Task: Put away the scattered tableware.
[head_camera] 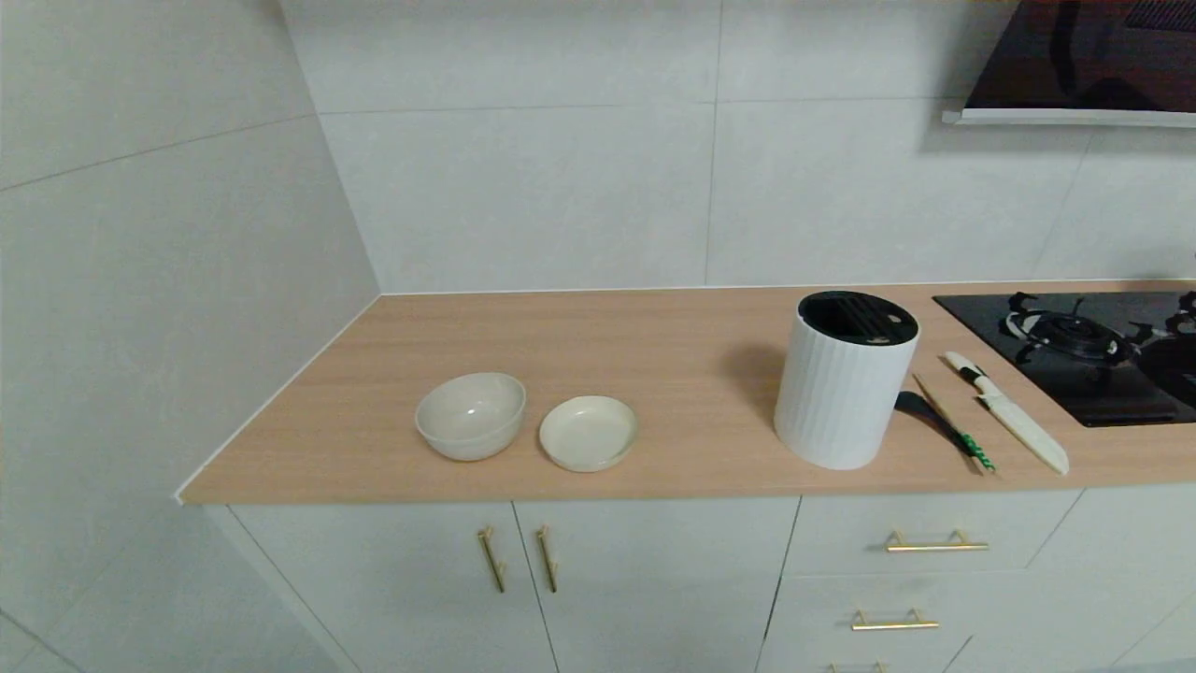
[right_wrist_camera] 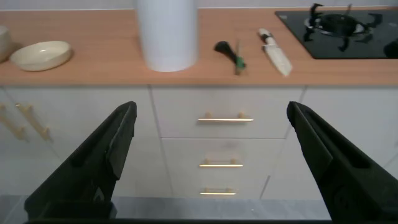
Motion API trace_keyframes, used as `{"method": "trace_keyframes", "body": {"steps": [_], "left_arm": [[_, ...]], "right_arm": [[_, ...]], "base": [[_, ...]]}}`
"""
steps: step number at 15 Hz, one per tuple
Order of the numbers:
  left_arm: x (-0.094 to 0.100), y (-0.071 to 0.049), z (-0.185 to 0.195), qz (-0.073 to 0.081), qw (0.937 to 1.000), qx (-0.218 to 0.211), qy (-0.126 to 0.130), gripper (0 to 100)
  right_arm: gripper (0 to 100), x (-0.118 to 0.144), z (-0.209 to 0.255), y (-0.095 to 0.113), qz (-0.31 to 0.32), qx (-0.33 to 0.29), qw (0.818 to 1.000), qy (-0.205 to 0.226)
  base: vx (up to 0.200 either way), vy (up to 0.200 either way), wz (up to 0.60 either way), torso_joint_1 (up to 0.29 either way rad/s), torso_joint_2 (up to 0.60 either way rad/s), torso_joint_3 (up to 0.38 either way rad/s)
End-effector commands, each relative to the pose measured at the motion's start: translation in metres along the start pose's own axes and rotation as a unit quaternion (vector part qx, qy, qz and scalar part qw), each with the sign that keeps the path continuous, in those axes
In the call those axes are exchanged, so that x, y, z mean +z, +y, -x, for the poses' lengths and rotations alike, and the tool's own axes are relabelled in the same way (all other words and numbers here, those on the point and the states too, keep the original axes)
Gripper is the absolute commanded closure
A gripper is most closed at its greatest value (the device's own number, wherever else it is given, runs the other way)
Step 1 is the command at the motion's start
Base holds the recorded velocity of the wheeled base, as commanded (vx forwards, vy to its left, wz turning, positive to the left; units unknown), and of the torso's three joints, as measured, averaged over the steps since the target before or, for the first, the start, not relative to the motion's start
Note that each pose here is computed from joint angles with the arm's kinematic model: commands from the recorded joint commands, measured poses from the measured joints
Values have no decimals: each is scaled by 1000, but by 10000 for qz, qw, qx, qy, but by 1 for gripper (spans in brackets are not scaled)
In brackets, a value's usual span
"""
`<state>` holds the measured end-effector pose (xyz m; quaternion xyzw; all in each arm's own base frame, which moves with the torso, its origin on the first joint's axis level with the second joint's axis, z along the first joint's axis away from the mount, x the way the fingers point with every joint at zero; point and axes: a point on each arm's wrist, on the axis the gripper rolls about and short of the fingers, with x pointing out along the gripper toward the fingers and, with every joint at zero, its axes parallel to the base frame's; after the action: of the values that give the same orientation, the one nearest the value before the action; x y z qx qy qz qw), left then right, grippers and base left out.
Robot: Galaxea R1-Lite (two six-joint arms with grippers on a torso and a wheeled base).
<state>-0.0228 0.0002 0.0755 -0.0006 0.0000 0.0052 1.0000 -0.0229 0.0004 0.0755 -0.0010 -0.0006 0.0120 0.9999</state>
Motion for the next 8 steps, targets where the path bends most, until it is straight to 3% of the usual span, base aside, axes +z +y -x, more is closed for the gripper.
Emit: {"method": "trace_keyframes", "body": {"steps": [1,8], "left_arm": [[0,0,0,1,10000,2,8,0],[0,0,0,1,10000,2,8,0]], "right_arm": [[0,0,0,0,-2,3,10000,6],[0,0,0,0,-2,3,10000,6]], "base": [[0,200,0,2,-2,12],[0,200,0,1,2,6]]}}
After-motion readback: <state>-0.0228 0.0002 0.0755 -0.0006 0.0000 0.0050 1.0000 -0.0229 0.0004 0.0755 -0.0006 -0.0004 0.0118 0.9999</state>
